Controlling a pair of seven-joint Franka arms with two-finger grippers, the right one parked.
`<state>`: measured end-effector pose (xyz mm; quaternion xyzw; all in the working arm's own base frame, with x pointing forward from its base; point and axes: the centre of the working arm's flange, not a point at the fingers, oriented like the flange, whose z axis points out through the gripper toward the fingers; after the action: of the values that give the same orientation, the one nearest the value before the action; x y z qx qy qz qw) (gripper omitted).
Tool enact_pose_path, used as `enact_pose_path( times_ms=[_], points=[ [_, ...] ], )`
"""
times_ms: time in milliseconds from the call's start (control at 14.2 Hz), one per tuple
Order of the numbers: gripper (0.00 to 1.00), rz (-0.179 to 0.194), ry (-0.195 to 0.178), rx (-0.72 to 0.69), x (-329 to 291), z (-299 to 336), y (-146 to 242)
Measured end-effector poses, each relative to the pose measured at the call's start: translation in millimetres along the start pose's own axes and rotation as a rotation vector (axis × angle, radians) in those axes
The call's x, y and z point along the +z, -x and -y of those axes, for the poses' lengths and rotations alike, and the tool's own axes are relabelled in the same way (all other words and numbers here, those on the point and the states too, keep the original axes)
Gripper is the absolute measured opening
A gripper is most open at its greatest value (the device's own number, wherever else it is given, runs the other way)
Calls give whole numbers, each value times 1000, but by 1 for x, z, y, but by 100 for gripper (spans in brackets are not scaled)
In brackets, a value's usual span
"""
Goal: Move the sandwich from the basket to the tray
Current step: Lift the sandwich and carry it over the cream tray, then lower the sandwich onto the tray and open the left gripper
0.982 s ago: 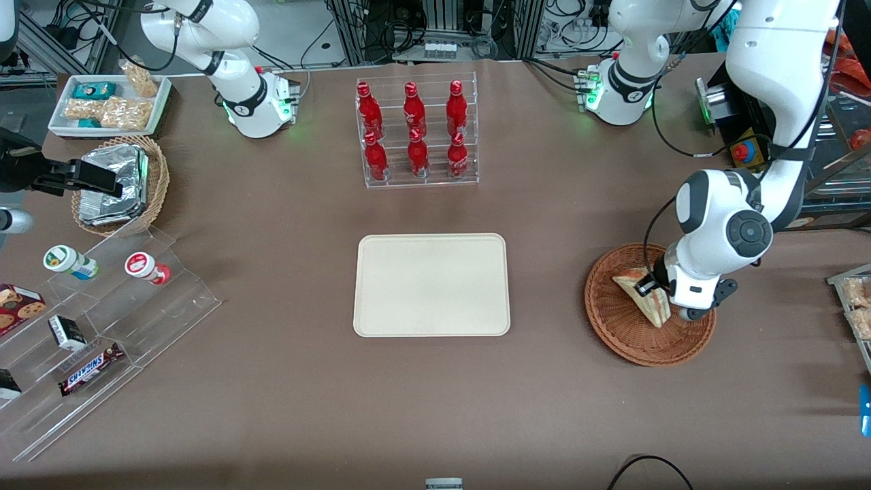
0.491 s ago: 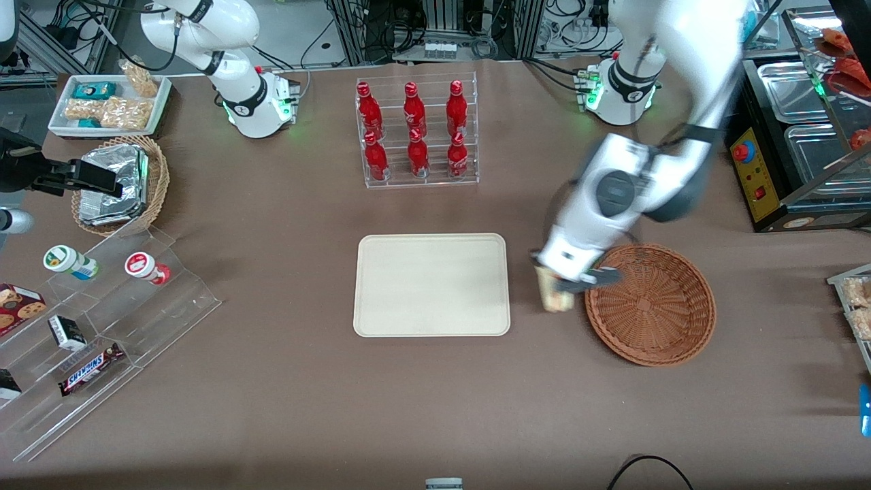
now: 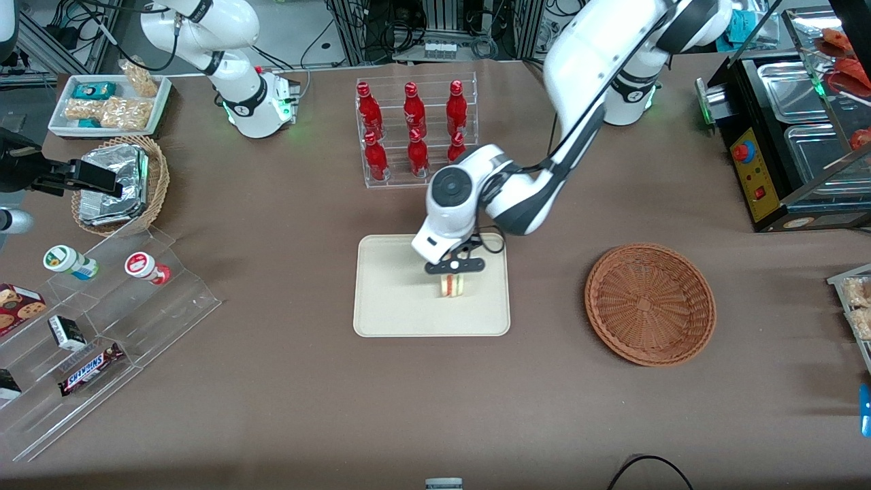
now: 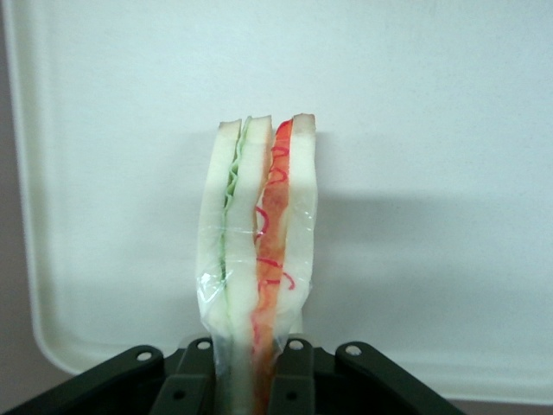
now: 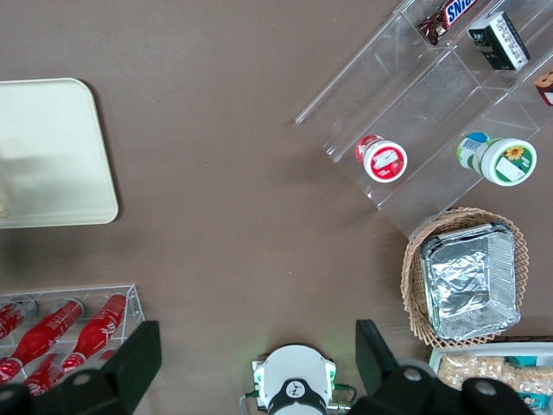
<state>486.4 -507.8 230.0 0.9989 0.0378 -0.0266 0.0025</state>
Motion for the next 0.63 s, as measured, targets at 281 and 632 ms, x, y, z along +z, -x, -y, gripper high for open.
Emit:
enact_pose_path(
  times_ms=[281,632],
  points=[
    [33,2,2,-11,5,-6,-5],
    [85,-20,17,-23,-10,-6,-15]
  ],
)
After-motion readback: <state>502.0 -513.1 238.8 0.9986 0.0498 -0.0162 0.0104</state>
